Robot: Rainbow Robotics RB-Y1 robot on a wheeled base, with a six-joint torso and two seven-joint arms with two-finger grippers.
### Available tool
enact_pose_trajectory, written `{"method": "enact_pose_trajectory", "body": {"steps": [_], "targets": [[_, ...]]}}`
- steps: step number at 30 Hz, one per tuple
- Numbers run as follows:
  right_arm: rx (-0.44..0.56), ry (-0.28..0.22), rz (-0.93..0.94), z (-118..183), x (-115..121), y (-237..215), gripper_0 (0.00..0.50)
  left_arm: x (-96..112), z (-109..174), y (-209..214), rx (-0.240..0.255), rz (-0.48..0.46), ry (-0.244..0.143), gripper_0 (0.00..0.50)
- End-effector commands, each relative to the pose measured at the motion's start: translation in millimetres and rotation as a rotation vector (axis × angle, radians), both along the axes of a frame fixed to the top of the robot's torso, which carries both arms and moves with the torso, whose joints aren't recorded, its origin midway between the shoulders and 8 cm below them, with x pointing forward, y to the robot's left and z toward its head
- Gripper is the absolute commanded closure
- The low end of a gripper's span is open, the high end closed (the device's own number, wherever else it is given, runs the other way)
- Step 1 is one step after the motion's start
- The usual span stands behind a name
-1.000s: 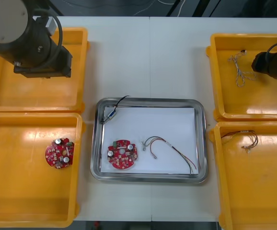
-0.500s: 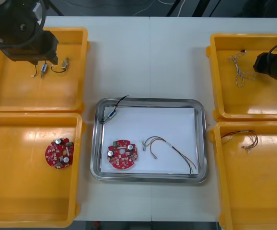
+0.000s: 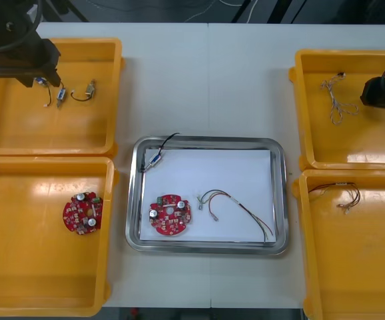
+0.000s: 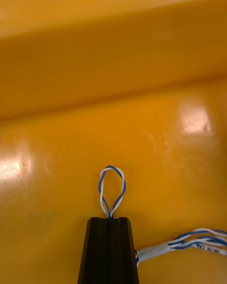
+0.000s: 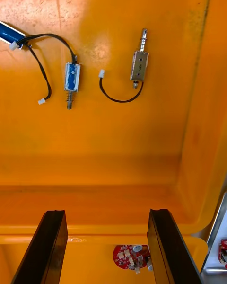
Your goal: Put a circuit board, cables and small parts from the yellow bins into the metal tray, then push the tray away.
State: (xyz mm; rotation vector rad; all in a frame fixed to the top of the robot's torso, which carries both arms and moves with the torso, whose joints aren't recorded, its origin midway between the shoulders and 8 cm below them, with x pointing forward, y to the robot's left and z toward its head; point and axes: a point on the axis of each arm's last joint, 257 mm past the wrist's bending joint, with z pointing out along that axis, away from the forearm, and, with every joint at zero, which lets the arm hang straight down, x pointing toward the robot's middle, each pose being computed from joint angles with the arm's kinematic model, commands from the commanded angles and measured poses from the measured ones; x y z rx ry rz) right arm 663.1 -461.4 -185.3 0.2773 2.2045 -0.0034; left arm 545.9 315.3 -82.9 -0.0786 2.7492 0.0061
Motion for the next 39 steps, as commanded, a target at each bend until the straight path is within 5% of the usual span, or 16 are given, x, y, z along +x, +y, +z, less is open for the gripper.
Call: {"method": "enact_pose_trajectory", "body": {"steps": [1, 14, 39], "targets": [[-0.055, 0.005, 0.014, 37.7, 0.3, -18.4, 0.5, 16.2, 42.1, 20.8, 0.055, -0.11, -0.061, 0.0], [-0.015, 0.127, 0.04, 45.4, -20.7, -17.0, 0.5, 35.7, 35.8, 26.2, 0.025, -0.094, -0.047, 0.0], [0.032, 0.372, 0.116, 66.8, -85.3, 12.2, 0.5, 71.9, 4.9, 41.8, 0.11, -0.066, -0.062, 0.0]]}}
